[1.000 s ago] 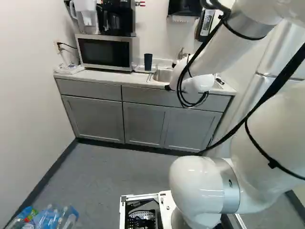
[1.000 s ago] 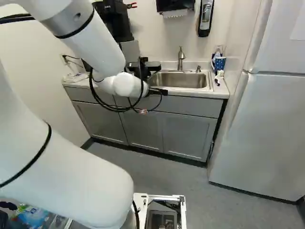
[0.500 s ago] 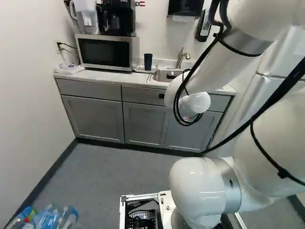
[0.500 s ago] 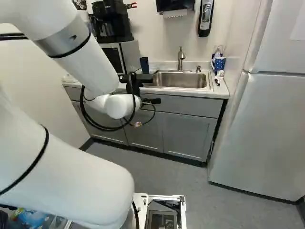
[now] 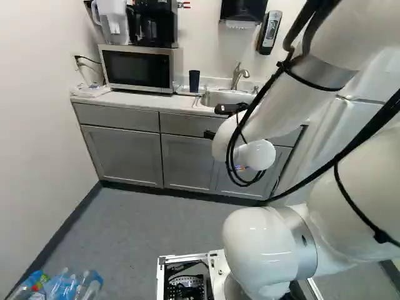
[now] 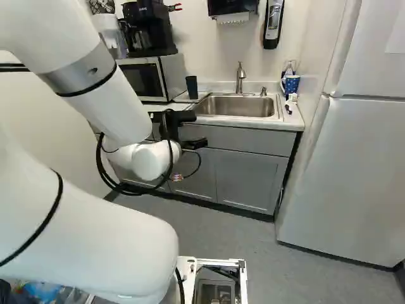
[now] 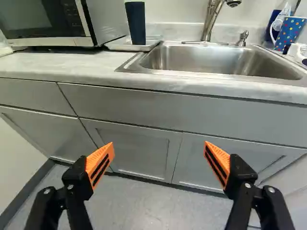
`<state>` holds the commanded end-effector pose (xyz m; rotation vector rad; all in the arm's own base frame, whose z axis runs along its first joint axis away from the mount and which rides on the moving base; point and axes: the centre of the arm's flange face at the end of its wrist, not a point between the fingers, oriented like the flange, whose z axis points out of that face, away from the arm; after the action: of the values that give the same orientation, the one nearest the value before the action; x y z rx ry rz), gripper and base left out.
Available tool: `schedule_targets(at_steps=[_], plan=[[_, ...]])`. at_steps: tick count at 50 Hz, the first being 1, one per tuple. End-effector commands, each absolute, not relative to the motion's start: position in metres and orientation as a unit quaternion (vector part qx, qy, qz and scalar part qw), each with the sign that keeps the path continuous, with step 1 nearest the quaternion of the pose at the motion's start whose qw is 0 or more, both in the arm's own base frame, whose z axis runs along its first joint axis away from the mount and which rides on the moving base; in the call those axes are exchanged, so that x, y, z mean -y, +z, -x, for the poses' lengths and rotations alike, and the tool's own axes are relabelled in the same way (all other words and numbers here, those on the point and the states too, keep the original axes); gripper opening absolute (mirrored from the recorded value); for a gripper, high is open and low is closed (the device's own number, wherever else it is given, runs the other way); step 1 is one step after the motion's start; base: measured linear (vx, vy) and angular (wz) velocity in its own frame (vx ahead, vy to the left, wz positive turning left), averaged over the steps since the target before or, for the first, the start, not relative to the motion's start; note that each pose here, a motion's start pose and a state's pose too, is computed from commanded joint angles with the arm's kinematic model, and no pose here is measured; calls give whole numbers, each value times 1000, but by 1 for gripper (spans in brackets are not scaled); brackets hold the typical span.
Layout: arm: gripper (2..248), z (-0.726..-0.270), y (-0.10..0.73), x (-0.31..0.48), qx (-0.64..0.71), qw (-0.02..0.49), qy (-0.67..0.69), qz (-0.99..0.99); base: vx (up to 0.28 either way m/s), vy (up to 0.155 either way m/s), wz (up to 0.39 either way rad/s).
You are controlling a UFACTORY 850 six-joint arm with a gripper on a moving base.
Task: Rinse the cup and place it in the tray
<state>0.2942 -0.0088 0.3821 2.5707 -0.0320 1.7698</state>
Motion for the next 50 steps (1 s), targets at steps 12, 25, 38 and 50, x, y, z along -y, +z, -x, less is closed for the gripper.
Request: schedule_targets(at_steps=[12, 25, 38, 50], plan=[[247, -282, 374, 4, 5, 5, 574, -819, 0, 0, 0], [247, -274, 368, 1, 1, 2, 579, -816, 0, 0, 0], [247, -270, 366, 0, 0, 0, 581, -814, 0, 0, 0], [247, -270, 366, 0, 0, 0, 581, -814, 0, 0, 0]])
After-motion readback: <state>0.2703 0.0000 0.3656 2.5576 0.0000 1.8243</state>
